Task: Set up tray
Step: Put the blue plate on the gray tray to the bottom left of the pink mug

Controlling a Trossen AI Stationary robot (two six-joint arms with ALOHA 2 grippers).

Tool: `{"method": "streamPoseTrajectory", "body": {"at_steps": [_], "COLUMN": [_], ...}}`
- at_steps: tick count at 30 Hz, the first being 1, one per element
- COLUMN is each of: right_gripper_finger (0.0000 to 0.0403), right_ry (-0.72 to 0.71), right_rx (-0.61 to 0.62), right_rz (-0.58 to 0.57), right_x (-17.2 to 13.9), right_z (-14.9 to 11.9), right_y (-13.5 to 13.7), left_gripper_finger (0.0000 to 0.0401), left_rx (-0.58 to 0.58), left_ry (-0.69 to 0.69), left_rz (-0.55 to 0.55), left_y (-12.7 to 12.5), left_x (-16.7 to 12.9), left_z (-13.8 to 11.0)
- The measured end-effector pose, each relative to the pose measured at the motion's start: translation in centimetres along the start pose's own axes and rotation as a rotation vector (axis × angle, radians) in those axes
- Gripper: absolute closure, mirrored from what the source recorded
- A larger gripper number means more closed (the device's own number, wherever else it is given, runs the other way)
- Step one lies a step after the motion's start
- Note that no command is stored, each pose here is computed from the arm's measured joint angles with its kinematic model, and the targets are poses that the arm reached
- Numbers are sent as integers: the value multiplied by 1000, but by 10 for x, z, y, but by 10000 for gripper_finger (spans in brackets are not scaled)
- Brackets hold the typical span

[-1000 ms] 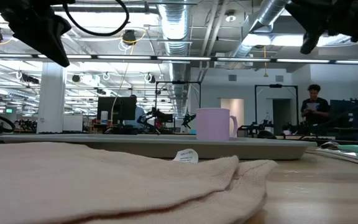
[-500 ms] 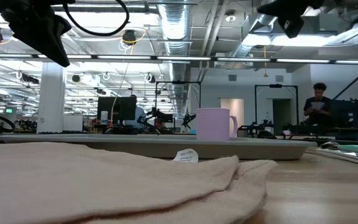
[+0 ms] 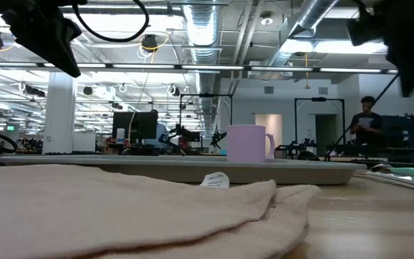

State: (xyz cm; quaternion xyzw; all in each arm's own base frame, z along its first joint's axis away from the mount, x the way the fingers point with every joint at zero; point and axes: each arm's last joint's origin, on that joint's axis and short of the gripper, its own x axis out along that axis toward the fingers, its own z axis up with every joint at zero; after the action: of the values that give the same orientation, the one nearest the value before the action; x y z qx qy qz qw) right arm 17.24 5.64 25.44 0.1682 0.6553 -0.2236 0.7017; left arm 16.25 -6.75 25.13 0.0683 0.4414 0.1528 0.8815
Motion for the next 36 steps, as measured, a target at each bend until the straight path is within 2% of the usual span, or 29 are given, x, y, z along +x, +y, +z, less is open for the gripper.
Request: {"method": "streamPoseTrajectory", "body": {"at_steps": [3,9,12,18,25,33,36], "right_gripper_finger": [240,250,257,274,284,285,285], "right_ry": [79,87,101,120,83,164,155], "right_rx": [-59,-284,-343,-376,-450,-373,-370], "right_rz": [-22,50,45,25,144,90,104], "right_x": [11,29,37,46,66,95,104], "right_z": [-1,2,3,5,2,-15,-18], "right_y": [13,45,53,58,60,39,37], "left_gripper_finger": [388,388,388,388,388,388,388], "left_rx": [1,0,-1,-3,-4,-4,-4], "left_ry": [0,0,0,0,0,2,2], "left_rz": [0,-1,-1,-1,-1,-1,-1], "left_y": [0,0,0,0,0,0,0], "left_x": [0,0,0,0,0,0,0], "left_z": [0,0,0,0,0,0,0]}}
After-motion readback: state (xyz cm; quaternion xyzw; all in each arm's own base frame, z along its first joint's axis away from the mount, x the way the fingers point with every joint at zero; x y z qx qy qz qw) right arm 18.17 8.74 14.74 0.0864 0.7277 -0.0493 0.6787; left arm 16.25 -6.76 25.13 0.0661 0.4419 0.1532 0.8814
